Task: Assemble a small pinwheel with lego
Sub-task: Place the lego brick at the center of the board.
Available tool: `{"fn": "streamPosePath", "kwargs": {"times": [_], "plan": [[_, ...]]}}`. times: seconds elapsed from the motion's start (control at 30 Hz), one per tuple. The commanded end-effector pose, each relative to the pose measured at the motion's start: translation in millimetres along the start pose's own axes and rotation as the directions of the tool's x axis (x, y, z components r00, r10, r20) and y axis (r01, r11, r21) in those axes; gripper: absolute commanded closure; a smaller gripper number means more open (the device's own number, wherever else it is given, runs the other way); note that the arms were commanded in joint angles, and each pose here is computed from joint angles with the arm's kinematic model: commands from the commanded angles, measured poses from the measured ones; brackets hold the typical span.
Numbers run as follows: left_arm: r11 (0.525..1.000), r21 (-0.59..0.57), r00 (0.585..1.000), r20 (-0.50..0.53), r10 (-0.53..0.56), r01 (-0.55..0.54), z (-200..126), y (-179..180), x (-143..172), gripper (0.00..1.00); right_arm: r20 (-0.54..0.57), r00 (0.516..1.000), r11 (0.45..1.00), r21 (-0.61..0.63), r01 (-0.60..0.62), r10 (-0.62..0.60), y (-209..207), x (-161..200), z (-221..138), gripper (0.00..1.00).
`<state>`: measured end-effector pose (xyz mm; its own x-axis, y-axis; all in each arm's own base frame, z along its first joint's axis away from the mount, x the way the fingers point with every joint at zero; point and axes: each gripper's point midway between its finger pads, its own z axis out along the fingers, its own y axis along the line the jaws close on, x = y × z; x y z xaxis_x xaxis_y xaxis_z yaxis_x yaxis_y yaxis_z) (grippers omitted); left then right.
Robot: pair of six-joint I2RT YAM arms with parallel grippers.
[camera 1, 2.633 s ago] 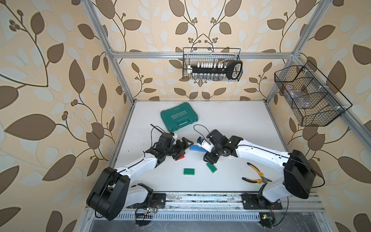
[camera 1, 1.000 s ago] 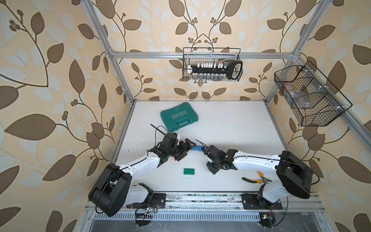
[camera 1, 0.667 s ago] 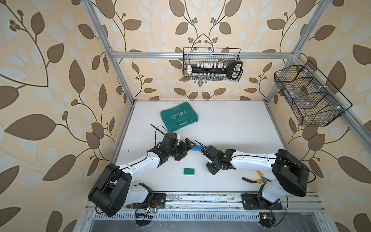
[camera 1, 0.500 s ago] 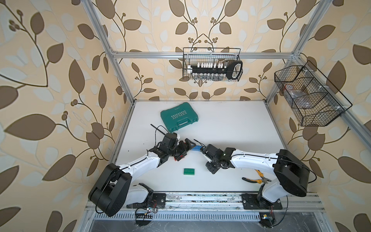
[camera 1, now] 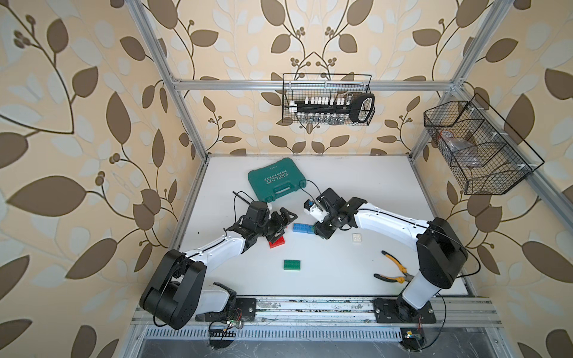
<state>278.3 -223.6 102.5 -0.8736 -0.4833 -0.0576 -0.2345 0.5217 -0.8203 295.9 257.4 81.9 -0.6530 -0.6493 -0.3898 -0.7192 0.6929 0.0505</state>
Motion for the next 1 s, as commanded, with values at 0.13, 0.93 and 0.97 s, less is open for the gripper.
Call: {"fn": "streamPosePath", "kwargs": {"times": [0.13,0.93,0.97], "plan": [[0.998,0.045,0.998,-0.006,0.055,-0.054,2.8,-22.6,-6.5,0.02,-0.073,0.988,0.984,0.121,-0.128,0.138,-89.0,-5.2,14.6,0.78],[0.995,0.046,0.994,-0.067,0.091,-0.088,39.4,-46.9,-10.8,0.02,-0.154,0.977,0.984,0.128,-0.125,0.144,-115.1,-8.4,49.4,0.46],[0.995,0.045,0.993,-0.067,0.093,-0.090,40.2,-46.9,-9.8,0.02,-0.165,0.976,0.984,0.125,-0.124,0.144,-114.2,-7.1,50.9,0.47]]}}
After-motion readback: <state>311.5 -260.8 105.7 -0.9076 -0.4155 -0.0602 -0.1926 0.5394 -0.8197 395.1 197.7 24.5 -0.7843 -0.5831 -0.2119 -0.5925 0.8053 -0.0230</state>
